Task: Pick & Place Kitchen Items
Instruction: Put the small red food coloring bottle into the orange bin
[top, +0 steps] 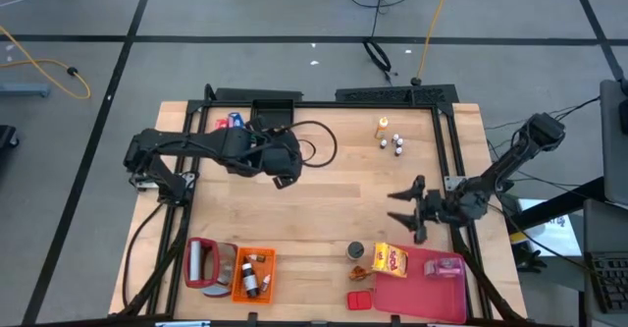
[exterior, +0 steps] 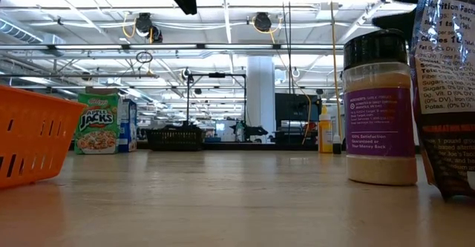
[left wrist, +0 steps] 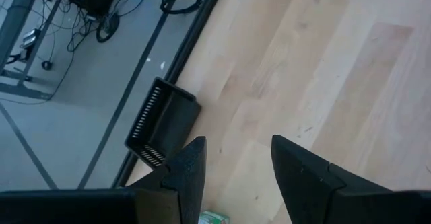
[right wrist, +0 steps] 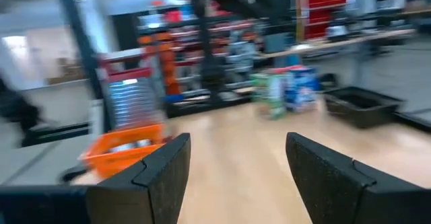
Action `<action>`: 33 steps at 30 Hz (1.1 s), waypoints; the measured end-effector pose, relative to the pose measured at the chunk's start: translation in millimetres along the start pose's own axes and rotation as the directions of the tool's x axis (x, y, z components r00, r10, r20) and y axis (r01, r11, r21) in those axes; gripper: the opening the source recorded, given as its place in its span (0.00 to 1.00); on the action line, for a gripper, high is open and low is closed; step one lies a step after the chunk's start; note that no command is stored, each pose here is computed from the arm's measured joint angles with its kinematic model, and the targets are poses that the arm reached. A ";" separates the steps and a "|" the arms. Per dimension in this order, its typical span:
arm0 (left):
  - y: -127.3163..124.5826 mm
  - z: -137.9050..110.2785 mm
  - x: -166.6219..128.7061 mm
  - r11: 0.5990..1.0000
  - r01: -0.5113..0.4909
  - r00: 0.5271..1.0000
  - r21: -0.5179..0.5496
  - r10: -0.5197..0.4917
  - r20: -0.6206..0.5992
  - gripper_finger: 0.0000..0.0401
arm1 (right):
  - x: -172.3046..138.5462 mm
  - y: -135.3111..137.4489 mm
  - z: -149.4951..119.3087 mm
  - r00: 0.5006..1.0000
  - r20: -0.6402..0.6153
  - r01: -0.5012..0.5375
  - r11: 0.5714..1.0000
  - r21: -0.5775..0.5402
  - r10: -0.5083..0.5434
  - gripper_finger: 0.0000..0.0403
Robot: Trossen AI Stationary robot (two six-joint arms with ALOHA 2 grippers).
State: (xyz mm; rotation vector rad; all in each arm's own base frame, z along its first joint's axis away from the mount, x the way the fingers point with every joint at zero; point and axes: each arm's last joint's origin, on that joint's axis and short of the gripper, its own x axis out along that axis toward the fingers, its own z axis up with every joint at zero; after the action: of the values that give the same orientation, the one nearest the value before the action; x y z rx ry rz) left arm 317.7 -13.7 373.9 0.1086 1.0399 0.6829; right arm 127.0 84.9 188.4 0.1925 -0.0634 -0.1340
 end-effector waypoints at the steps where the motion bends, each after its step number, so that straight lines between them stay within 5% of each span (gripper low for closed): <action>1: 0.1 0.0 -0.1 1.000 0.000 1.000 0.001 0.000 0.000 0.42 | 1.7 -3.4 0.3 0.999 0.002 0.040 0.999 -0.005 -0.040 0.58; 10: -0.3 0.6 -0.1 1.000 0.006 1.000 -0.002 -0.006 0.004 0.42 | 20.3 -42.1 -2.3 0.939 -0.016 0.340 0.935 -0.101 -0.343 0.58; 20: -0.8 1.8 -0.1 1.000 0.012 1.000 0.009 -0.012 0.014 0.42 | 26.6 -88.3 -17.4 0.769 -0.122 0.617 0.778 -0.119 -0.628 0.58; 33: -2.2 5.3 -0.2 1.000 0.023 0.999 0.021 -0.024 0.046 0.42 | 21.8 -122.6 -32.3 0.637 -0.310 0.722 0.687 -0.080 -0.706 0.54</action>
State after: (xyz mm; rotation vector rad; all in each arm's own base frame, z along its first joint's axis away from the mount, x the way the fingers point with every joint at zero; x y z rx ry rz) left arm 323.0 -14.4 376.0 0.1289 1.0027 0.6458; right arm 135.5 -31.3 134.0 0.2832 0.3477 -0.9109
